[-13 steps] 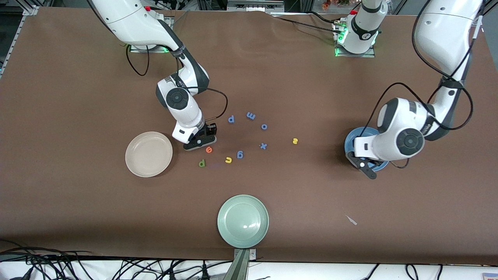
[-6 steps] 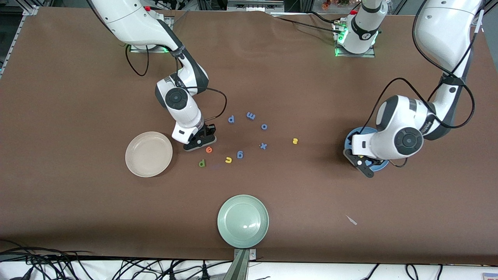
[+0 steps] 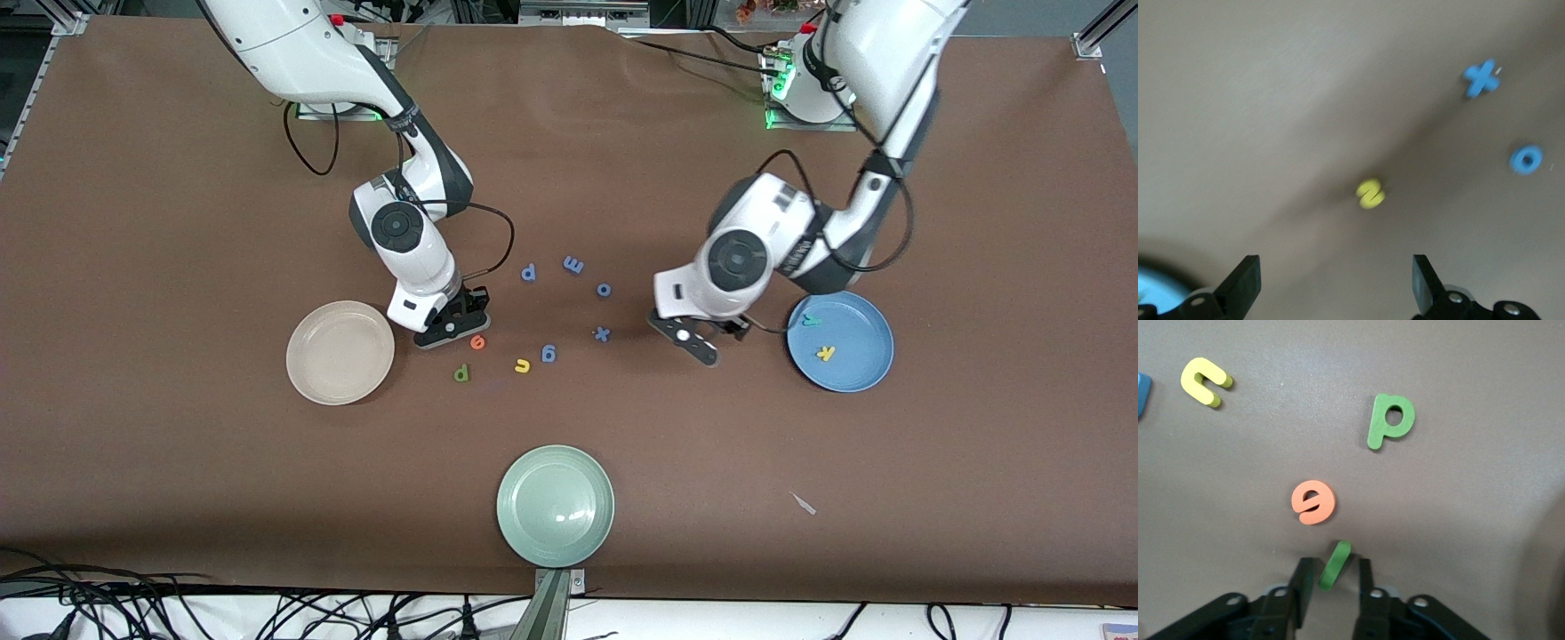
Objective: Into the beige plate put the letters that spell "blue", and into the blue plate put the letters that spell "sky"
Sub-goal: 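Grasp the yellow s with the left gripper while the right gripper moves, then drop the s into the blue plate while the right gripper releases the l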
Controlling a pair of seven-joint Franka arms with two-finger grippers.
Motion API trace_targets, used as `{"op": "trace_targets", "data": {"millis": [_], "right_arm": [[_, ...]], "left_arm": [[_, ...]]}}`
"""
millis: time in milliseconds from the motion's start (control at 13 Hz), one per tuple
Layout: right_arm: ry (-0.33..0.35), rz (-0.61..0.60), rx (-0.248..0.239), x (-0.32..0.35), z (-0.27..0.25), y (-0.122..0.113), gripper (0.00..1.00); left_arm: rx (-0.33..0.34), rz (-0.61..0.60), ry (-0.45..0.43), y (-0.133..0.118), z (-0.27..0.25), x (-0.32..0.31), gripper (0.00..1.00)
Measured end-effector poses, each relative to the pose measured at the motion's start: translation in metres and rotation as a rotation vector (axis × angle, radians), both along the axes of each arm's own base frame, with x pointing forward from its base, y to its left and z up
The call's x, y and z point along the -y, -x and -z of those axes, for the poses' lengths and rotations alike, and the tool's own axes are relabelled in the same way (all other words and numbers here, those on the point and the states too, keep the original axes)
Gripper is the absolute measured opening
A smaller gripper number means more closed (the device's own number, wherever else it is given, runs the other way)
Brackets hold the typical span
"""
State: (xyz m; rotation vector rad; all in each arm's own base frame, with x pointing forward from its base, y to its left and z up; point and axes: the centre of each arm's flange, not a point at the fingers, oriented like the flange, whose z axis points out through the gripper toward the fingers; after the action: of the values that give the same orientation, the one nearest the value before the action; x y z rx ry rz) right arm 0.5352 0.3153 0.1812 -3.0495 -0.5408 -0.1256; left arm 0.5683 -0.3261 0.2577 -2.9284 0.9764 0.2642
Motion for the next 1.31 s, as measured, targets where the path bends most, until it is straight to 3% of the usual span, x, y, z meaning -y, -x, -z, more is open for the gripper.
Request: {"op": "trace_targets", "data": {"millis": [385,540,617,848,1002,1079,1156,1311], "right_arm": [[-0.034,0.047,-0.003,0.001,0.003,-0.001,0.34],[-0.035,0.047,-0.003,0.001,0.003,-0.001,0.09],[-0.035,0.046,-0.003,0.001,0.003,-0.001,0.09],[-0.029,0.025,0.008,0.007,0.000,-0.006,0.09],[0.002,-0.027,0.006,0.026,-0.016,-0.019,0.09],[0.025,-0.076,0.003,0.045,-0.032,-0.029,0.09],[0.048,-0.124,0.002,0.070,-0.049,-0.040,0.09],[0.081,-0.199,0.000,0.129,-0.072,-0.060,0.09]], "left_arm": [[0.008,-0.102,0.019,-0.002,0.061,0.001,1.00],[0.006,-0.152,0.005,0.007,0.075,0.014,0.97],[0.018,-0.157,-0.011,0.010,0.080,0.018,0.97],[0.037,-0.176,-0.035,0.011,0.084,0.020,0.81],[0.036,-0.180,-0.037,0.011,0.085,0.019,0.60],[0.035,-0.181,-0.038,0.011,0.086,0.018,0.52],[0.034,-0.184,-0.039,0.010,0.087,0.017,0.51],[0.036,-0.187,-0.037,0.009,0.085,0.017,0.33]]}}
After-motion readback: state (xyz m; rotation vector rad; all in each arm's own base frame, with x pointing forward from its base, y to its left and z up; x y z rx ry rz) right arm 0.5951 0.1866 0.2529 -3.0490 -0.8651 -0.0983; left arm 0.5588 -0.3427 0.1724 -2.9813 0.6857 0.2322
